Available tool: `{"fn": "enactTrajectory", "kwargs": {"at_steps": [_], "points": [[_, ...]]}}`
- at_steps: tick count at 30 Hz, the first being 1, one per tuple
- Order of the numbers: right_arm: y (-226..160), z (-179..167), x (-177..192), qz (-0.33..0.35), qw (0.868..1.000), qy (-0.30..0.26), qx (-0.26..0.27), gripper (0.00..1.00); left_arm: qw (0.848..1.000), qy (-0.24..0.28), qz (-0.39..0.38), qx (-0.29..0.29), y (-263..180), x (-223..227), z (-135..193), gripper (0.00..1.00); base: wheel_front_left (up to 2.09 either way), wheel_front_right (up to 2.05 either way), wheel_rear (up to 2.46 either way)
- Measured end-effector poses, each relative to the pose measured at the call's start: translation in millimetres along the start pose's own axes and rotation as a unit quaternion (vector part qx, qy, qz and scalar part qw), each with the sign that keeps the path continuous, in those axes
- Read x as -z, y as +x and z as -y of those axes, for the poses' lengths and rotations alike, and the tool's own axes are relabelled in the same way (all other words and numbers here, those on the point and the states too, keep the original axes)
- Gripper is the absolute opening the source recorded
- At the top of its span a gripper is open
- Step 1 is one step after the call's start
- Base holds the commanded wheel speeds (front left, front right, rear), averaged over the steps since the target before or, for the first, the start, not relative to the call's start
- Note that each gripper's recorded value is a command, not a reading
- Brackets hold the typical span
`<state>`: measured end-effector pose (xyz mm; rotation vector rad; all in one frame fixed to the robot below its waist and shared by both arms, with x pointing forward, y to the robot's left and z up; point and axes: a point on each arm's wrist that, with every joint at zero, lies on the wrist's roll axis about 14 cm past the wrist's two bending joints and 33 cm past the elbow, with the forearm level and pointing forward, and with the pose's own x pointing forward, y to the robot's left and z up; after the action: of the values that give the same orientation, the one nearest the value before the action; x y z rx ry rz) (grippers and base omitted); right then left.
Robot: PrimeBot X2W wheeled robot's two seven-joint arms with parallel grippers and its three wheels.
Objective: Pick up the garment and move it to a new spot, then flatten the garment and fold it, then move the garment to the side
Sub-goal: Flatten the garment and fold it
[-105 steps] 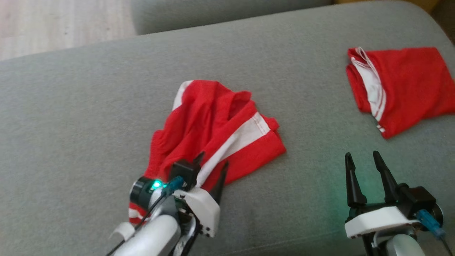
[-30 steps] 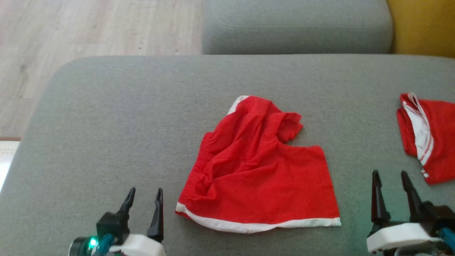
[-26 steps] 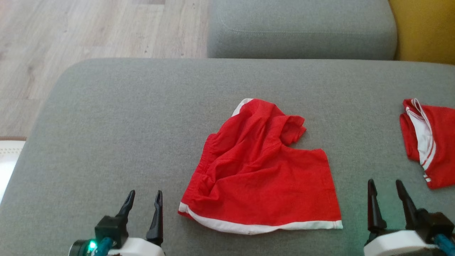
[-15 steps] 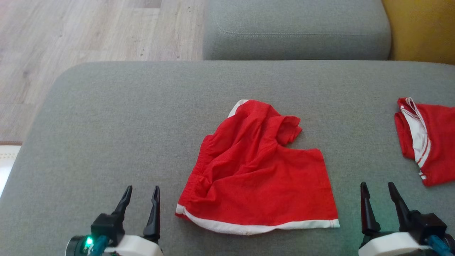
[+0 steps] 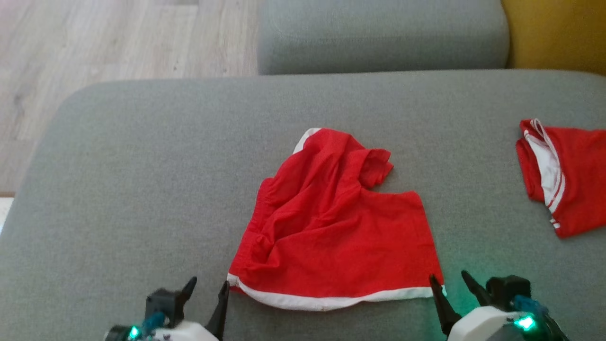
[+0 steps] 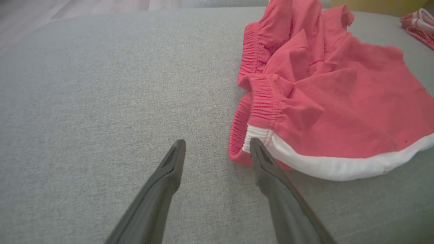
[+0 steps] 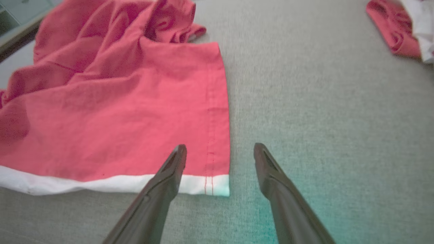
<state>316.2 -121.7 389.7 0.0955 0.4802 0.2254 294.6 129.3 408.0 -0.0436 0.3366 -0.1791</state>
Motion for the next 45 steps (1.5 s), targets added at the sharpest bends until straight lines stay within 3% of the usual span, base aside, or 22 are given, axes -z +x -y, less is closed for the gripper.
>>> {"fn": "enactTrajectory", "kwargs": {"at_steps": [3,13,32,33,34,35,36,37,45], "points": [[1.4,0.1,14.0,-0.050,0.999,0.000,0.000,1.00,0.999,0.011,-0.029,0.005,5.5,2.6,-4.1,1.00,0.00,0.00,0.00],[6.0,-3.0,31.8,-0.117,0.993,0.003,-0.007,1.00,0.996,0.009,-0.081,0.035,14.5,9.9,2.6,1.00,0.00,0.00,0.00],[7.8,-6.2,37.5,-0.137,0.991,0.004,-0.013,1.00,0.990,0.024,-0.091,0.103,31.6,4.4,20.1,1.00,0.00,0.00,0.00],[7.7,-6.4,38.2,-0.138,0.990,0.005,-0.013,0.98,0.990,0.026,-0.092,0.108,32.5,4.8,22.1,0.78,0.00,0.00,0.00],[7.5,-6.2,38.6,-0.139,0.990,0.005,-0.013,0.87,0.989,0.027,-0.095,0.113,32.8,6.5,24.2,0.49,0.00,0.00,0.00],[7.3,-6.0,39.1,-0.141,0.990,0.005,-0.012,0.70,0.988,0.026,-0.100,0.118,32.6,8.8,26.8,0.37,0.00,0.00,0.00],[7.1,-6.0,39.6,-0.143,0.990,0.007,-0.012,0.39,0.986,0.025,-0.106,0.124,32.2,11.1,29.4,0.24,0.00,0.00,0.00],[6.9,-5.8,39.7,-0.143,0.990,0.012,-0.012,0.00,0.985,0.023,-0.109,0.128,31.8,12.4,31.3,0.00,0.00,0.00,0.00],[3.3,-6.6,20.0,-0.101,0.989,0.108,-0.018,0.00,0.984,-0.006,-0.104,0.142,29.9,3.0,38.5,0.00,0.00,0.00,0.00]]}}
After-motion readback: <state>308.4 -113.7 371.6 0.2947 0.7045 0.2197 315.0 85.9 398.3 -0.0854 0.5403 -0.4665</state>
